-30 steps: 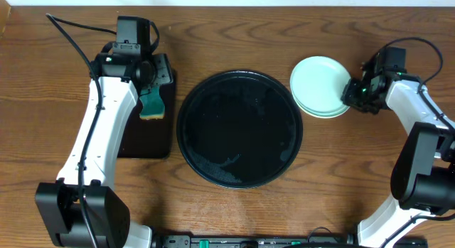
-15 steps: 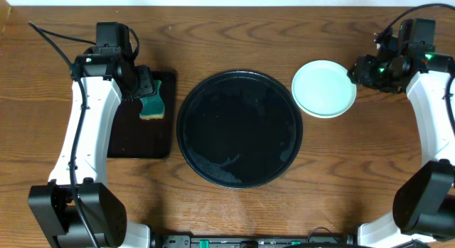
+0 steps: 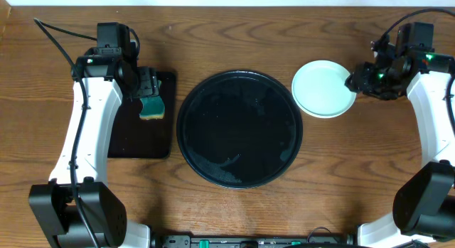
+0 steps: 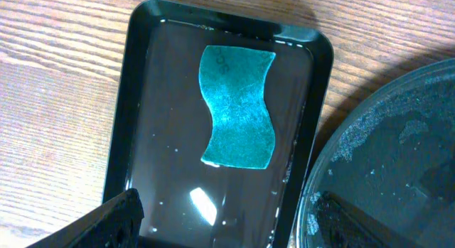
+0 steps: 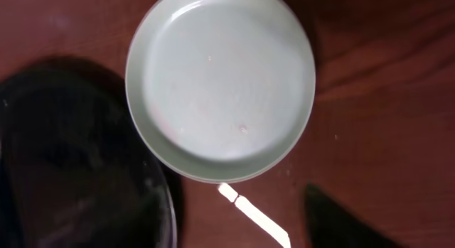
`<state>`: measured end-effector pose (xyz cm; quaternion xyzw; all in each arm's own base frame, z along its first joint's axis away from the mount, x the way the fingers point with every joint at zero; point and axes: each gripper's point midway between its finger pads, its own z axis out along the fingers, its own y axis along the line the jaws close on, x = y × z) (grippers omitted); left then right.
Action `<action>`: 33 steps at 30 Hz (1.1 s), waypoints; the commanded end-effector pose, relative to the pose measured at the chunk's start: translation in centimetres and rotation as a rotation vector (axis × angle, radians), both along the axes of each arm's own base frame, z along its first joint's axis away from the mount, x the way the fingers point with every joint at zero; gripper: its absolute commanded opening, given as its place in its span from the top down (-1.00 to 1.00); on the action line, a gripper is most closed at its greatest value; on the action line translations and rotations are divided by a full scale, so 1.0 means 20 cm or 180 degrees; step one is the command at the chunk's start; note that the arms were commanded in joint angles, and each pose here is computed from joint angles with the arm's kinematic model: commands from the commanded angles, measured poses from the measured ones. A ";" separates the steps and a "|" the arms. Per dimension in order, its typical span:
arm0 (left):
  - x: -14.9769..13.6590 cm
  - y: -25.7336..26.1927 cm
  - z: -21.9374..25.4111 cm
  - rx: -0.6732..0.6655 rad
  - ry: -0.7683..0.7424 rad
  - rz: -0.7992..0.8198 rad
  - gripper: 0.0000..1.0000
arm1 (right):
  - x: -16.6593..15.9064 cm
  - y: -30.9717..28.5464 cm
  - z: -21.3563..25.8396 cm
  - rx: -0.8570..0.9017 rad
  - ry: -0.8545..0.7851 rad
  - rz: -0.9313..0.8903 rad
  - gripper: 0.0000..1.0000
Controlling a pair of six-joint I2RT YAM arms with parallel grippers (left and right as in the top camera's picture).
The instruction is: Clean dirty plates on tray and stack at the side
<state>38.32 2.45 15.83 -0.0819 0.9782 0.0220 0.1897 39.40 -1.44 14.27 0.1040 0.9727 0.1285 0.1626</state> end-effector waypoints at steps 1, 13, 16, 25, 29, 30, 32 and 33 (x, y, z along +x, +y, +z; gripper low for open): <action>-0.01 0.00 -0.02 -0.0001 0.0029 0.0022 -0.59 | -0.03 0.01 0.11 -0.0034 -0.0123 0.0061 -0.49; -0.01 0.00 -0.02 0.0000 0.0031 0.0022 -0.59 | -0.36 0.09 0.92 -0.0072 -0.1429 -0.0032 -0.99; -0.01 0.00 -0.02 -0.0001 0.0031 0.0022 -0.59 | -0.51 0.11 1.10 -0.0116 -0.1827 -0.0013 -0.98; -0.01 0.00 -0.02 -0.0001 0.0031 0.0022 -0.60 | -0.84 0.13 1.33 -0.0401 -0.2450 -0.0008 -0.98; -0.01 0.00 -0.02 -0.0001 0.0031 0.0022 -0.60 | -0.91 0.12 1.32 -0.0595 -0.2536 0.0092 -0.99; -0.01 0.00 -0.02 0.0000 0.0031 0.0022 -0.60 | -0.90 0.12 1.31 -0.0646 -0.2551 0.0145 -0.98; -0.01 0.00 -0.02 0.0000 0.0031 0.0022 -0.60 | -0.87 0.11 1.26 -0.0762 -0.2626 0.0260 -0.98; -0.01 0.00 -0.02 -0.0001 0.0029 0.0022 -0.60 | -0.86 0.11 1.24 -0.0820 -0.2699 0.0303 -0.98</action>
